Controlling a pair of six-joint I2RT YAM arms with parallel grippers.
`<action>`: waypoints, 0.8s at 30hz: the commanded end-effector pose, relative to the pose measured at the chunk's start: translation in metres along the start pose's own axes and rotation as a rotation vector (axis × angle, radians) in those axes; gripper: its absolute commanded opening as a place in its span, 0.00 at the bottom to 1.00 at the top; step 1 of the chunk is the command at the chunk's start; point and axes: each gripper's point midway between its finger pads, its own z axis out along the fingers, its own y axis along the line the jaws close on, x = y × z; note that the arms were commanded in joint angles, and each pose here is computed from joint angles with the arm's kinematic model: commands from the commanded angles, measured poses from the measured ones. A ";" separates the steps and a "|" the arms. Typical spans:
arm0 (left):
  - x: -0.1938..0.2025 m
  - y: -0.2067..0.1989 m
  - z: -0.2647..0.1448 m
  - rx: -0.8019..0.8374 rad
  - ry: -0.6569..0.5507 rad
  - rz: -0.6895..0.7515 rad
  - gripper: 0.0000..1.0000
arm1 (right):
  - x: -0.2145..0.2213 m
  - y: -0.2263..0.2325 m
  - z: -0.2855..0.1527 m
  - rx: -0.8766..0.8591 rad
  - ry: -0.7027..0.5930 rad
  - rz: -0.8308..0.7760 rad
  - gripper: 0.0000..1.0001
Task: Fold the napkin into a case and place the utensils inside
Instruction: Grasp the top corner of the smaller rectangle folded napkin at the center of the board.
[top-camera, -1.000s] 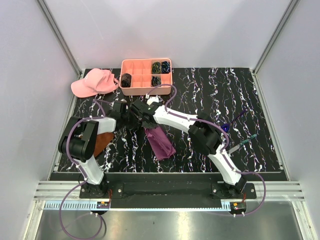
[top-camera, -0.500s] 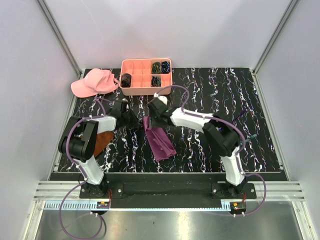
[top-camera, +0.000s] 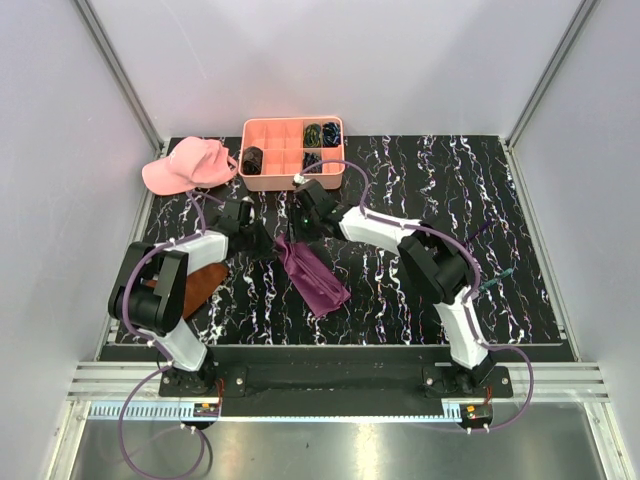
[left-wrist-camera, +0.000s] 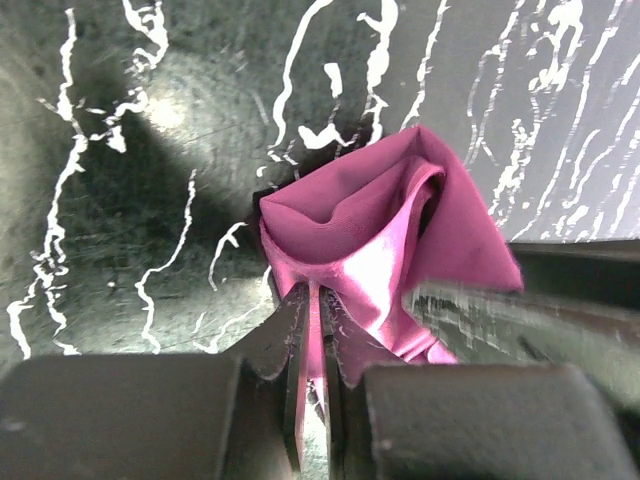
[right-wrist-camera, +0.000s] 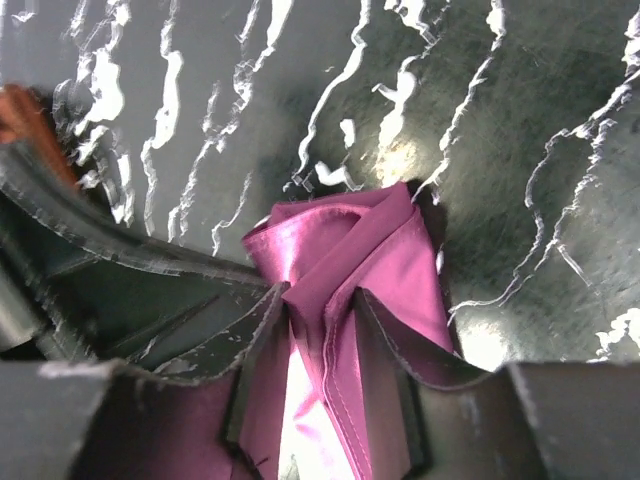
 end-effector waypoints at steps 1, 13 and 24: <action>-0.020 -0.004 0.001 -0.019 -0.053 0.023 0.10 | -0.011 0.002 0.001 0.135 -0.041 0.005 0.38; -0.019 0.017 -0.002 -0.120 -0.074 -0.001 0.08 | 0.007 -0.019 0.014 0.445 -0.091 0.022 0.12; -0.032 0.040 -0.032 -0.129 -0.162 -0.131 0.18 | 0.002 0.001 0.015 0.438 -0.091 0.077 0.28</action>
